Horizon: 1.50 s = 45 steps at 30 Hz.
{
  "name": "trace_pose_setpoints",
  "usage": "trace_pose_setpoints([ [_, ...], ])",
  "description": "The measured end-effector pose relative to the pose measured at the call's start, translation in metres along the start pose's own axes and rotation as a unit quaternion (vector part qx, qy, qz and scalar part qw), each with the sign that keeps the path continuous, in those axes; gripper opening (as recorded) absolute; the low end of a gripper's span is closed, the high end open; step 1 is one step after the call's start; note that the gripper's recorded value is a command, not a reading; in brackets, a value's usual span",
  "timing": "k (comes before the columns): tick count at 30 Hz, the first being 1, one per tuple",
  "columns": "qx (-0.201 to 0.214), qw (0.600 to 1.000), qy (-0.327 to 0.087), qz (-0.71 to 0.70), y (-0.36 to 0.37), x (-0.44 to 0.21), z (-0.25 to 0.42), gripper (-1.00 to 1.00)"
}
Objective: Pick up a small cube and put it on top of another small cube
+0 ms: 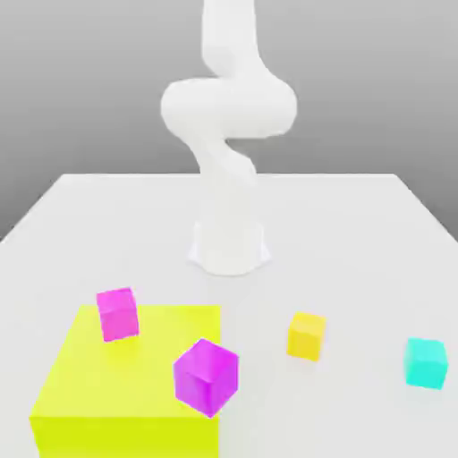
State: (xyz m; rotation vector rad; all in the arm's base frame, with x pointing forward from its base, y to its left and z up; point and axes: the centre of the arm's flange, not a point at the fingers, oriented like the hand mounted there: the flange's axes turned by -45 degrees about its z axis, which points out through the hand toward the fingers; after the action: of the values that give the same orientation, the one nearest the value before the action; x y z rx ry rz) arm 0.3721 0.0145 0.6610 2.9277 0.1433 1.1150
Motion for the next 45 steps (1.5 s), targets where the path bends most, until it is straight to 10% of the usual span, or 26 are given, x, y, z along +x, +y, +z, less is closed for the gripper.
trace_pose_setpoints([
  [10, 0.092, 0.949, -0.16, -0.254, -0.085, -0.14, 0.206, 0.0],
  [18, 0.193, 0.815, -0.278, -0.47, -0.137, -0.343, 0.296, 0.0],
  [24, 0.205, 0.794, -0.291, -0.493, -0.142, -0.397, 0.334, 0.0],
  [25, 0.205, 0.794, -0.291, -0.493, -0.142, -0.402, 0.339, -1.0],
  [45, 0.182, 0.83, -0.306, -0.428, -0.118, -0.305, 0.308, -1.0],
])
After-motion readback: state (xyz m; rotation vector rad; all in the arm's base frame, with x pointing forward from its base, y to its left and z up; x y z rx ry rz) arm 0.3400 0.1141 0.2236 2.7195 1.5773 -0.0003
